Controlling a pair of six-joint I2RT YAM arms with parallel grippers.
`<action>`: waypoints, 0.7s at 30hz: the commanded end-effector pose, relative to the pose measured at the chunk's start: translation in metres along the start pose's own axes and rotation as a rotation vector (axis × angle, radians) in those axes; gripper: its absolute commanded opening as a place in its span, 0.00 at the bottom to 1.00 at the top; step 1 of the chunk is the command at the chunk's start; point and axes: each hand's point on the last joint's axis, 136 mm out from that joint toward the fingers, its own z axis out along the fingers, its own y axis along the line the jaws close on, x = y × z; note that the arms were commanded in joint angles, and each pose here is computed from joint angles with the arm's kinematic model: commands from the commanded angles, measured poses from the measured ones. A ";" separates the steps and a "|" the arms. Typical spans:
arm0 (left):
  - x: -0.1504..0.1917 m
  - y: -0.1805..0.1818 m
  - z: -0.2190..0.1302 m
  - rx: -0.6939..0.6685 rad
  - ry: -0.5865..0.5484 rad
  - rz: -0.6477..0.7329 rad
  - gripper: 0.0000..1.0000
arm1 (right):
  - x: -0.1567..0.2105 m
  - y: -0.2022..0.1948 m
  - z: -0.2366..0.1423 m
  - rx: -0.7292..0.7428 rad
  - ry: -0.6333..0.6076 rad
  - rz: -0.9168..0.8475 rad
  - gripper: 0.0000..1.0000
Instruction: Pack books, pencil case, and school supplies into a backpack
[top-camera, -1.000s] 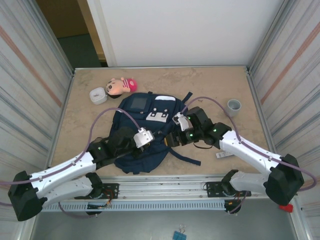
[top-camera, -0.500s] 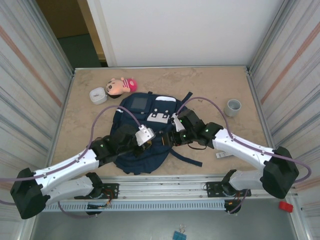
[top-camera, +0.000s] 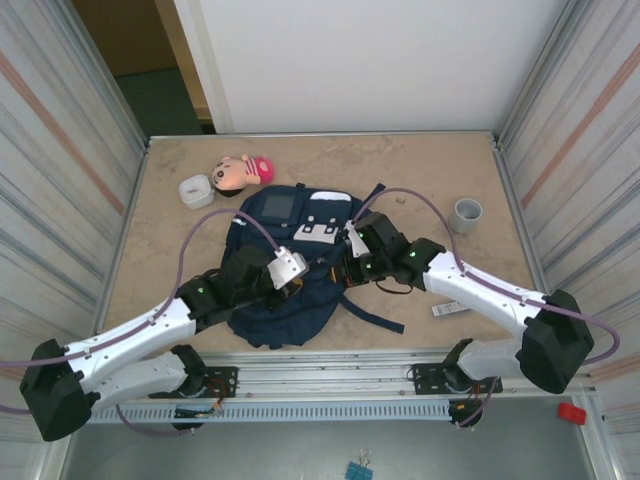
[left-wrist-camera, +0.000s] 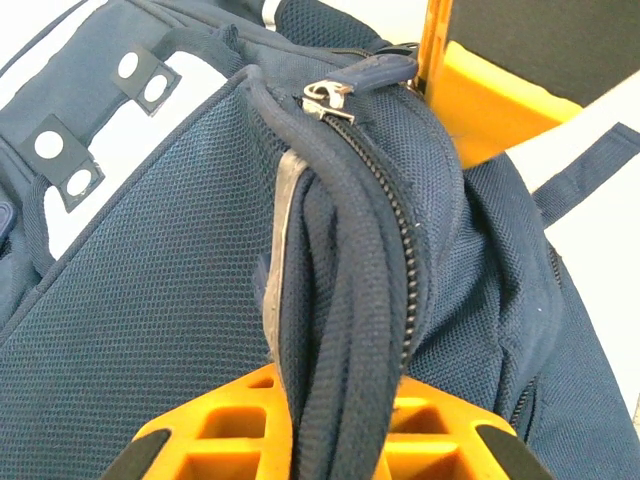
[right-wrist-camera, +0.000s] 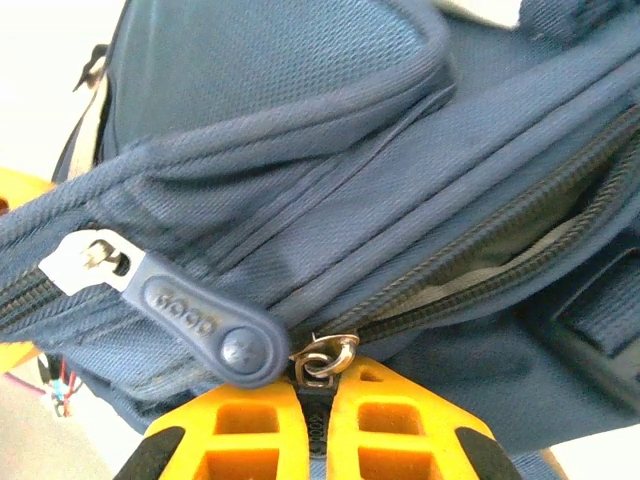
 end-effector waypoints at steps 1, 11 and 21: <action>-0.038 0.000 -0.015 0.023 -0.110 0.001 0.00 | -0.025 -0.055 -0.014 0.188 -0.070 0.073 0.00; -0.030 -0.013 -0.020 0.095 -0.064 0.050 0.00 | -0.075 -0.136 -0.016 0.321 -0.077 0.152 0.00; -0.025 -0.013 -0.020 0.087 -0.035 0.047 0.05 | -0.111 -0.130 -0.016 0.162 -0.119 0.131 0.02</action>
